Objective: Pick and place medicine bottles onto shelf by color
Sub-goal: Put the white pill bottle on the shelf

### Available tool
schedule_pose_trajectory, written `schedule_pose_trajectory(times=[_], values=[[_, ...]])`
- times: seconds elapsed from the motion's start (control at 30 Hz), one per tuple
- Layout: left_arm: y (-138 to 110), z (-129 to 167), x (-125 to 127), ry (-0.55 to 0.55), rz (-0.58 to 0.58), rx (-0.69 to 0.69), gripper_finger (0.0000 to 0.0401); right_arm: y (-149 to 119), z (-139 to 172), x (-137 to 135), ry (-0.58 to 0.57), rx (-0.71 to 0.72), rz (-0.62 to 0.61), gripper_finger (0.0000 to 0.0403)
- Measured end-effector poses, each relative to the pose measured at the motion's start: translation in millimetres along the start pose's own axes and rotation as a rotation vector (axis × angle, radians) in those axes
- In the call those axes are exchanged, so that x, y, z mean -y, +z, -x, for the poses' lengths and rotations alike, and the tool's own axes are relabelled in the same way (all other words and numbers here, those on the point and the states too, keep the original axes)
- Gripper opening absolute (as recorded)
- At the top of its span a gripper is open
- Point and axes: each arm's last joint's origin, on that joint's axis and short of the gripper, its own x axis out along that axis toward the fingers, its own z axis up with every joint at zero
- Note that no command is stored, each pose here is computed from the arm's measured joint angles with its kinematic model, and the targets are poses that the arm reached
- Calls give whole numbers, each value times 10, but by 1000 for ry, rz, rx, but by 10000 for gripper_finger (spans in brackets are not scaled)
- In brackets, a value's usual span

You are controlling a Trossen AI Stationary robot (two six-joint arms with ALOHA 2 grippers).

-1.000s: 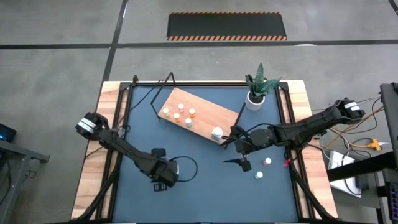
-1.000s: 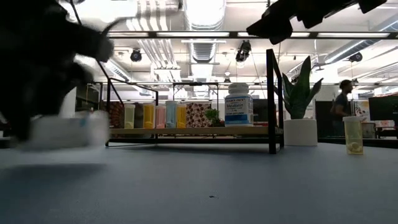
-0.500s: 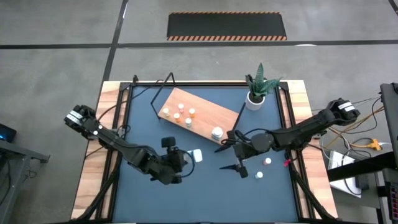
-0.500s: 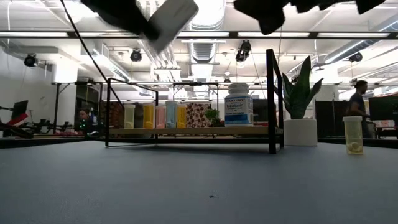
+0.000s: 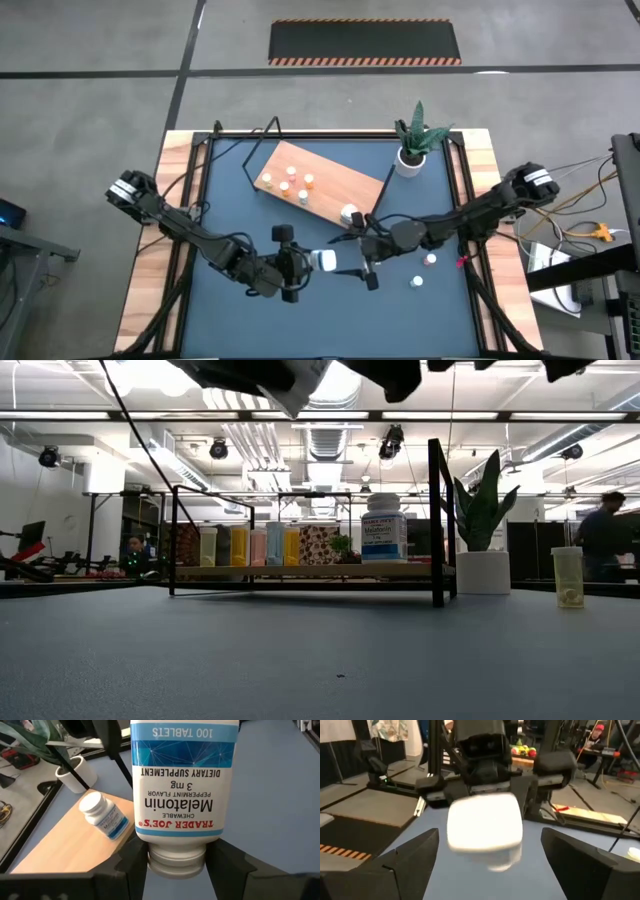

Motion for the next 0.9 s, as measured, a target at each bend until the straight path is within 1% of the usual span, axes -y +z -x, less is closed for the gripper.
schedule_pose_trajectory(times=[0.2, 0.33, 0.47, 0.67, 0.73, 0.8, 0.9], values=[[18, -14, 12, -3, 19, 20, 154, 54, -76, -3, 3, 13, 36, 339], [26, -16, 10, -2, 24, 26, 155, 35, -101, -9, 7, 6, 48, 324], [52, -24, -1, 0, 43, 45, 156, 12, -128, -15, 6, 16, 64, 293], [60, -26, 0, 0, 50, 53, 156, -7, -149, -18, 1, 25, 71, 218], [60, -26, 0, 0, 62, 54, 158, -8, -149, -19, 1, 24, 79, 201], [59, -26, 0, 0, 62, 53, 165, -6, -147, -28, 4, 22, 93, 200], [62, -21, 0, -14, 45, 52, 186, 7, -132, -63, 16, 21, 150, 201]])
